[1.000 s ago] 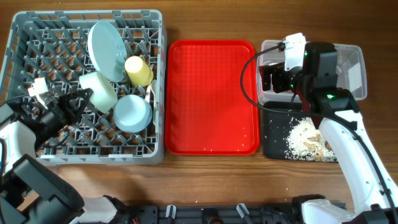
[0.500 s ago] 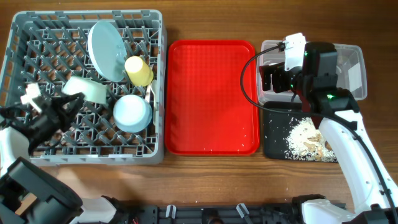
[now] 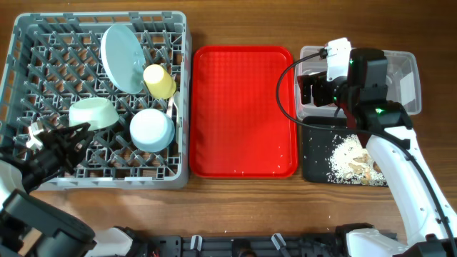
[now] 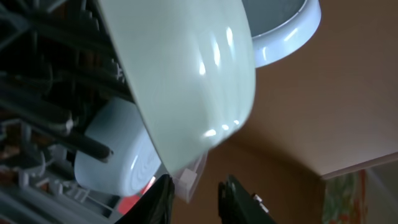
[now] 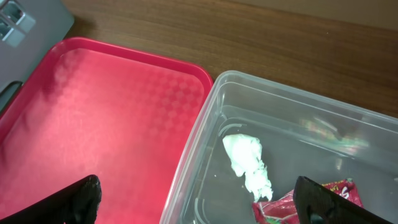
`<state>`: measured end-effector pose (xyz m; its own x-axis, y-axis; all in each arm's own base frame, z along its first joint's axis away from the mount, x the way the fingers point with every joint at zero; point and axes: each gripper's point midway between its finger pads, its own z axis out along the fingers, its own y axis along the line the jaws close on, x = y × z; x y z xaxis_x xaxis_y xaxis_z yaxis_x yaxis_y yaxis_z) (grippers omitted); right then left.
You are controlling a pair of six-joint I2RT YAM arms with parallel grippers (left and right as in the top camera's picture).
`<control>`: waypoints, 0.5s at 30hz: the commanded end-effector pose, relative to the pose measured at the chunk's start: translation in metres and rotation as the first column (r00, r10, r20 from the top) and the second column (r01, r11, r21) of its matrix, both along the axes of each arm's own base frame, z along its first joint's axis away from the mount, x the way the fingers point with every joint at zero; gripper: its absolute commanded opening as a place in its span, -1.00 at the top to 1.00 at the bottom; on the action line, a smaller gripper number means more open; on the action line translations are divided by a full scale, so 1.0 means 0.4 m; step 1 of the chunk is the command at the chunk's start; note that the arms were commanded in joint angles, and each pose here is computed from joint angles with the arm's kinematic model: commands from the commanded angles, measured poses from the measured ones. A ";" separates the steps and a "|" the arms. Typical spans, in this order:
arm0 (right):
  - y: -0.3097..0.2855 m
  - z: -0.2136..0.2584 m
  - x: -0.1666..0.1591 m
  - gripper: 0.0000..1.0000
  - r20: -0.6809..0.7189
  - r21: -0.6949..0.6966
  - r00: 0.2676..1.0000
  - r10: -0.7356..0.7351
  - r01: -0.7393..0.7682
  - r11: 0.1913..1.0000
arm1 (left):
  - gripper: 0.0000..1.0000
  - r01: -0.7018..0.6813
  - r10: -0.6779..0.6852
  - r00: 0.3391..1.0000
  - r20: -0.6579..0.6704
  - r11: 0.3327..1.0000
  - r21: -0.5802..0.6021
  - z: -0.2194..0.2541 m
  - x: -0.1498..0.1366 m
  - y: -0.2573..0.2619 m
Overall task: Sort waste into correct bins and load items into the dishwasher rack
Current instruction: 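Lower the mint-green bowl into the rack's front-left slots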
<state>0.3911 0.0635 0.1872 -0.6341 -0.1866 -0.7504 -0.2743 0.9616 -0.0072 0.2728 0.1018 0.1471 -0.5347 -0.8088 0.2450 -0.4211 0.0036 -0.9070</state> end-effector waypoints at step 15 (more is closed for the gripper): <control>0.003 -0.006 0.001 -0.99 -0.004 -0.006 1.000 0.013 -0.013 1.000 | 0.36 -0.028 -0.009 0.983 0.184 0.980 0.198 0.267 -0.104 -0.147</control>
<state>0.3911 0.0635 0.1872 -0.6344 -0.1866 -0.7501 -0.2743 0.9616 -0.0072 0.2383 0.0480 0.2385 -0.5533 -0.8264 0.1045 -0.2880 0.0720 -0.9549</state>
